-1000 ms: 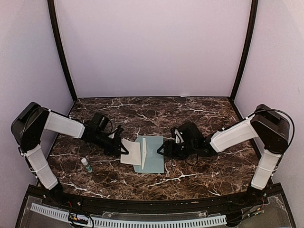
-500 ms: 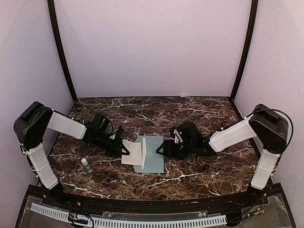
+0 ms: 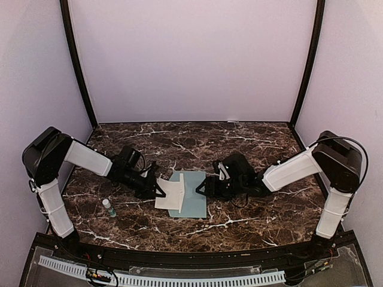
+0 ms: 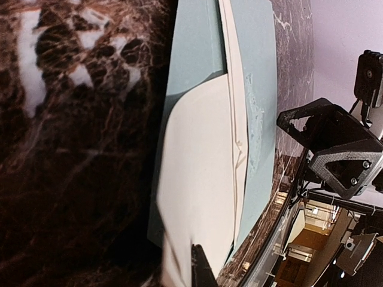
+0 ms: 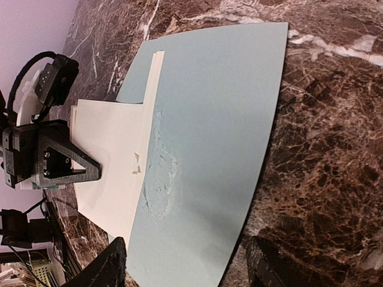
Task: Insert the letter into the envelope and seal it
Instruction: Place the letter in the envelope.
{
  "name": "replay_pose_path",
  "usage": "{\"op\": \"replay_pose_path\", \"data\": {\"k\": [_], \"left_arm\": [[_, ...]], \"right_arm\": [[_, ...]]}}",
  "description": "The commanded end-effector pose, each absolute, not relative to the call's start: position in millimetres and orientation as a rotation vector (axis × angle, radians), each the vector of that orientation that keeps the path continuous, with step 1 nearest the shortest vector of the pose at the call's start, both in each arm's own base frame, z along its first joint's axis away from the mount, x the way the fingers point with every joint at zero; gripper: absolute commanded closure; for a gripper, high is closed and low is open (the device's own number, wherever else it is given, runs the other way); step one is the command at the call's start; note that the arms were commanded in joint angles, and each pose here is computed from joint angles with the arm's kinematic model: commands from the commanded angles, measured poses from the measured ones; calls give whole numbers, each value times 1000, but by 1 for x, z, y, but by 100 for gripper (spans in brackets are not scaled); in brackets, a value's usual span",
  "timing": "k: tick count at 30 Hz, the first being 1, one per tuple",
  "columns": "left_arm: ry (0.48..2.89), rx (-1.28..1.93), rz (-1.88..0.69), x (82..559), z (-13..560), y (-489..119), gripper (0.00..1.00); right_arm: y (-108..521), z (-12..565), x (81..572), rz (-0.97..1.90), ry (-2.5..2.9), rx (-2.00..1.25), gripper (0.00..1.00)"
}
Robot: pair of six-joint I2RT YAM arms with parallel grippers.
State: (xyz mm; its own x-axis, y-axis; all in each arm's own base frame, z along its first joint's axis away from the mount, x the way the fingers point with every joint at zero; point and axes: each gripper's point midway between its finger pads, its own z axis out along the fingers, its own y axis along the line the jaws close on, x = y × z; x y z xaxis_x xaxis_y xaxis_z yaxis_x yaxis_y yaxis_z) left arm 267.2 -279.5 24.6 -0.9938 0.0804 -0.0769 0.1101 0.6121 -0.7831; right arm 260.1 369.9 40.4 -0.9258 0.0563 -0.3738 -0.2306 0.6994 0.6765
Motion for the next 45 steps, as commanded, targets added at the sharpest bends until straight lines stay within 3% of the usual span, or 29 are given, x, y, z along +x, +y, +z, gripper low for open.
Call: {"op": "replay_pose_path", "data": {"k": [1,31,34,39,45], "left_arm": [[2766,214,-1420,268,31,-292,100],[2739,324,-1423,277,32,-334,98],[2758,350,-1344,281,32,-331,87],[2758,402,-1210,287,39,-322,59],[2759,440,-1085,291,49,-312,41]], "right_arm": [[379,42,261,1114,2532,-139,35],[384,39,260,1135,2529,-144,36],[383,38,259,1129,2533,-139,37],[380,35,259,1115,2540,-129,37],[377,35,260,1093,2542,-121,37]]}}
